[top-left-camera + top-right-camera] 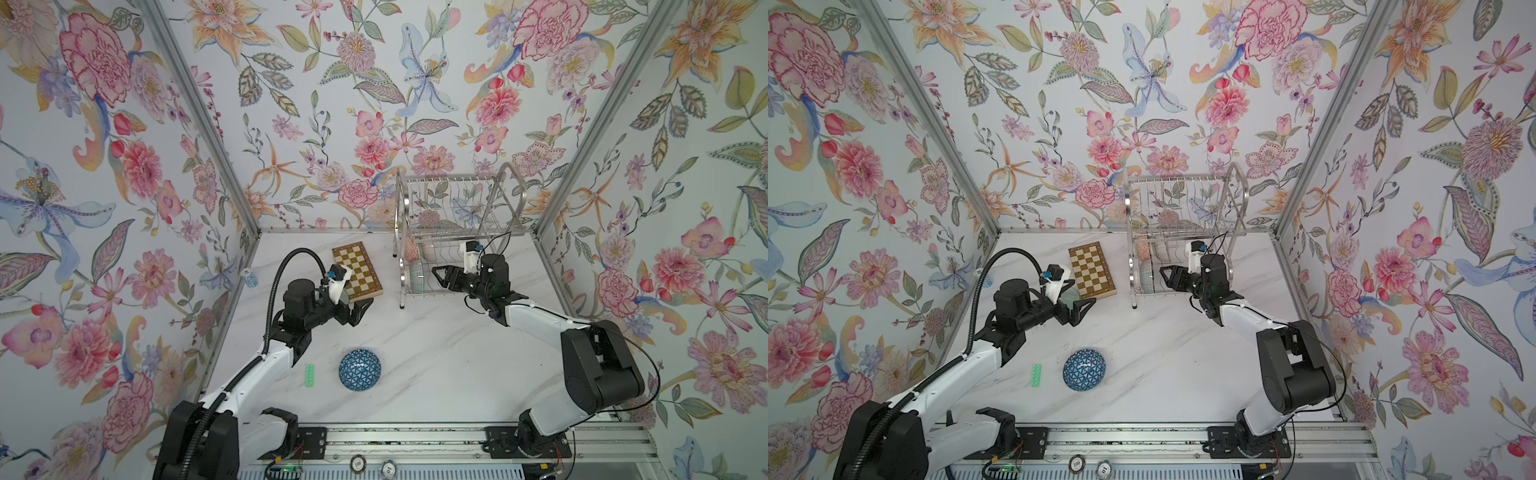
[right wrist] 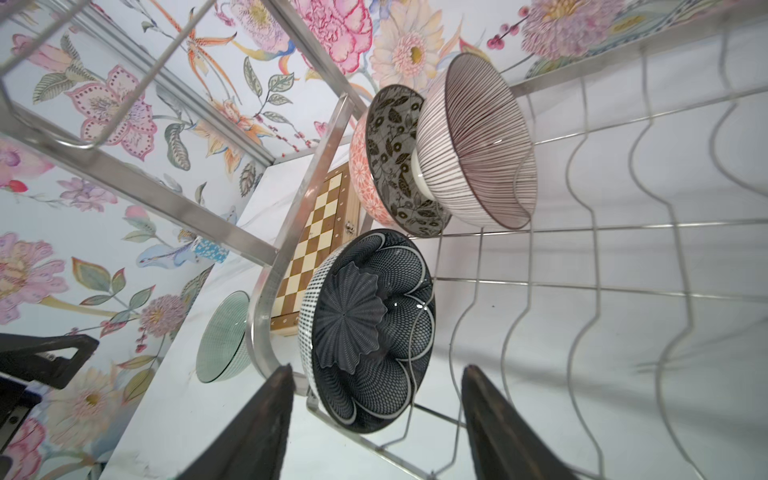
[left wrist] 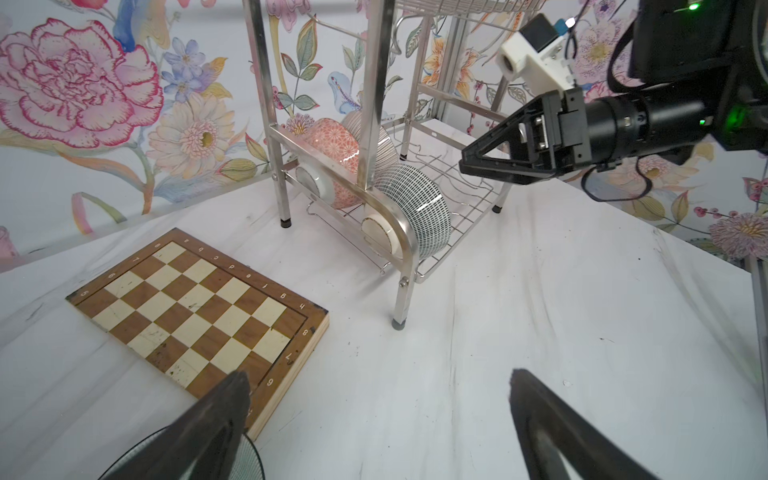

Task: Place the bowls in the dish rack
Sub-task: 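Open the right gripper and withdraw it from the rack toward the blue bowl, then lower the right gripper and close it on the blue triangle-pattern bowl's rim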

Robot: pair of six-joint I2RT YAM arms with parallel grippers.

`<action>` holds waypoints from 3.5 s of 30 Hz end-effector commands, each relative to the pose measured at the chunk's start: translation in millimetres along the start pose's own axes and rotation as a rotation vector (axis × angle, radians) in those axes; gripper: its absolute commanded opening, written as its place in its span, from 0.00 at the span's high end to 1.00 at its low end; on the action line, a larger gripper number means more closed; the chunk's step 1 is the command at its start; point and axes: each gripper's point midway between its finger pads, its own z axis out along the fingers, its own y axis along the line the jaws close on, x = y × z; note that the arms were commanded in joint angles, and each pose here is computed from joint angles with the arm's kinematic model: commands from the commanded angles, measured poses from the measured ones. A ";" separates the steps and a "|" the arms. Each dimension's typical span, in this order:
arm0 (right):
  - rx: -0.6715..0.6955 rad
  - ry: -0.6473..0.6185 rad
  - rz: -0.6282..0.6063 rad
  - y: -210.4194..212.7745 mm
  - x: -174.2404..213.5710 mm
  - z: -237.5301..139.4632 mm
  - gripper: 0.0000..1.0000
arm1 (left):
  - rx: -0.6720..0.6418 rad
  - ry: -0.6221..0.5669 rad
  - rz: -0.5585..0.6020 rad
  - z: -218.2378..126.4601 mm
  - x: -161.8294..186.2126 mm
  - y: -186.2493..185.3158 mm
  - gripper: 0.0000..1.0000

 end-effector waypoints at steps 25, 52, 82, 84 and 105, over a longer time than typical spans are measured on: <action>0.028 0.053 -0.323 56.0 90.0 -12.5 0.37 | -0.432 0.284 -0.248 -16.1 3.3 67.6 0.01; -0.069 0.533 -0.625 159.2 214.1 -0.3 0.42 | -0.585 0.701 -0.398 -56.5 103.8 67.7 0.01; -0.051 0.889 -0.697 172.9 272.8 -1.7 0.61 | -0.884 0.434 -0.532 -115.8 67.0 131.7 0.01; -0.046 0.893 -0.694 173.1 273.2 -0.1 0.63 | -0.884 0.426 -0.535 -116.6 65.7 132.5 0.01; 0.035 0.888 -0.597 148.5 259.7 -8.6 0.93 | -0.848 0.413 -0.551 -111.7 65.1 130.7 0.01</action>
